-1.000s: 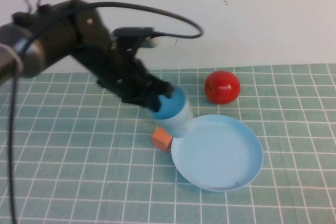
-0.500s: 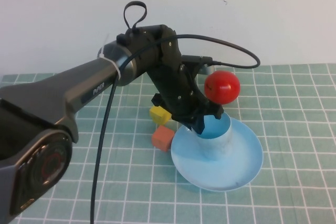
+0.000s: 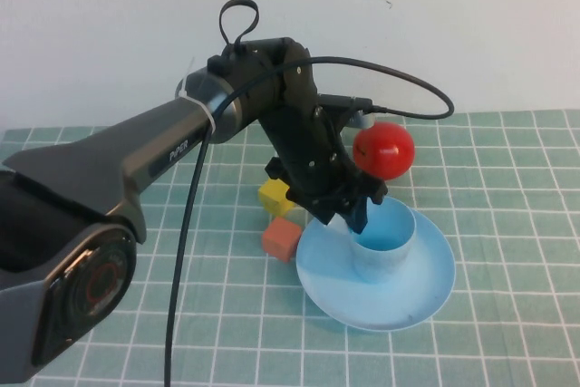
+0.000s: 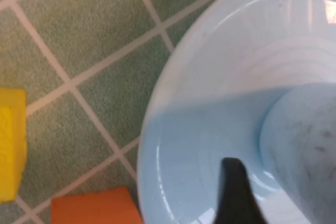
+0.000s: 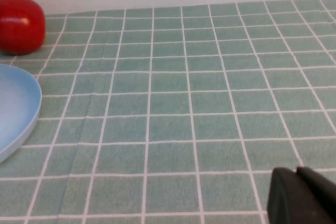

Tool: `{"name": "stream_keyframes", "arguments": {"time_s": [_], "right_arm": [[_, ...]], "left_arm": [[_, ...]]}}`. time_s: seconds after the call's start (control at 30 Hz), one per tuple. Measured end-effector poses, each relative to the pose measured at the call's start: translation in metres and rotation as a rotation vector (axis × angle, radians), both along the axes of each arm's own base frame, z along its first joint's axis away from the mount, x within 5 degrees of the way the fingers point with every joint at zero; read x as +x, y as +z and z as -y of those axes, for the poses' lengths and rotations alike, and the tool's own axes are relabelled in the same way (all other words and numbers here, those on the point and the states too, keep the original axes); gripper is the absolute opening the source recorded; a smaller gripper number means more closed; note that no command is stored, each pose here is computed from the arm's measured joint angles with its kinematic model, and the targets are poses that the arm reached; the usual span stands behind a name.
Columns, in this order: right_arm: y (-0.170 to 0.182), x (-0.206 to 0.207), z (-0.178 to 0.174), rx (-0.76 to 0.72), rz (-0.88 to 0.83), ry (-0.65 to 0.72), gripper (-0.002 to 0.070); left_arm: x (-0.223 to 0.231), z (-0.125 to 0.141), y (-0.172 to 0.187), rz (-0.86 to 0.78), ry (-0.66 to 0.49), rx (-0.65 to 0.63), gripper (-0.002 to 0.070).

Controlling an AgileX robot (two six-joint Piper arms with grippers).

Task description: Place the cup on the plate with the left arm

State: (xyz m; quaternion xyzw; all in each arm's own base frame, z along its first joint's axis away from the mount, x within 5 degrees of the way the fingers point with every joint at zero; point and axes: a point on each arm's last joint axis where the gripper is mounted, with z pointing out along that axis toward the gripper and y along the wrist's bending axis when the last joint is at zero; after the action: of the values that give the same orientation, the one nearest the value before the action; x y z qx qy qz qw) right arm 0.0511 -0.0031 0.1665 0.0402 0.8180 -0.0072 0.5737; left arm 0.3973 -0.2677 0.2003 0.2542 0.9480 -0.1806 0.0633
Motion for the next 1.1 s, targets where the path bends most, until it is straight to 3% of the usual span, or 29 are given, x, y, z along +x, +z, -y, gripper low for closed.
{"name": "stream_keyframes", "arguments": {"time_s": [0.13, 0.37, 0.47, 0.63, 0.7, 0.87, 1.1], "right_arm": [[0.0, 0.0, 0.0, 0.0, 0.0, 0.0, -0.0002], [0.0, 0.0, 0.0, 0.0, 0.0, 0.0, -0.0002], [0.0, 0.0, 0.0, 0.0, 0.0, 0.0, -0.0002], [0.0, 0.0, 0.0, 0.0, 0.0, 0.0, -0.0002], [0.0, 0.0, 0.0, 0.0, 0.0, 0.0, -0.0002], [0.0, 0.0, 0.0, 0.0, 0.0, 0.0, -0.0002], [0.0, 0.0, 0.0, 0.0, 0.0, 0.0, -0.0002]], "left_arm": [[0.003, 0.003, 0.02, 0.023, -0.005, -0.02, 0.0428], [0.011, 0.003, 0.062, 0.105, 0.038, -0.032, 0.0424], [0.014, -0.001, 0.077, 0.169, 0.063, -0.007, 0.0348], [0.007, -0.018, 0.116, 0.295, 0.098, 0.058, 0.0114], [-0.001, -0.028, 0.141, 0.356, 0.13, 0.062, 0.0054], [-0.037, -0.055, 0.218, 0.517, 0.19, 0.008, 0.0008], [-0.142, -0.089, 0.337, 0.828, 0.162, -0.217, 0.0003]]}}
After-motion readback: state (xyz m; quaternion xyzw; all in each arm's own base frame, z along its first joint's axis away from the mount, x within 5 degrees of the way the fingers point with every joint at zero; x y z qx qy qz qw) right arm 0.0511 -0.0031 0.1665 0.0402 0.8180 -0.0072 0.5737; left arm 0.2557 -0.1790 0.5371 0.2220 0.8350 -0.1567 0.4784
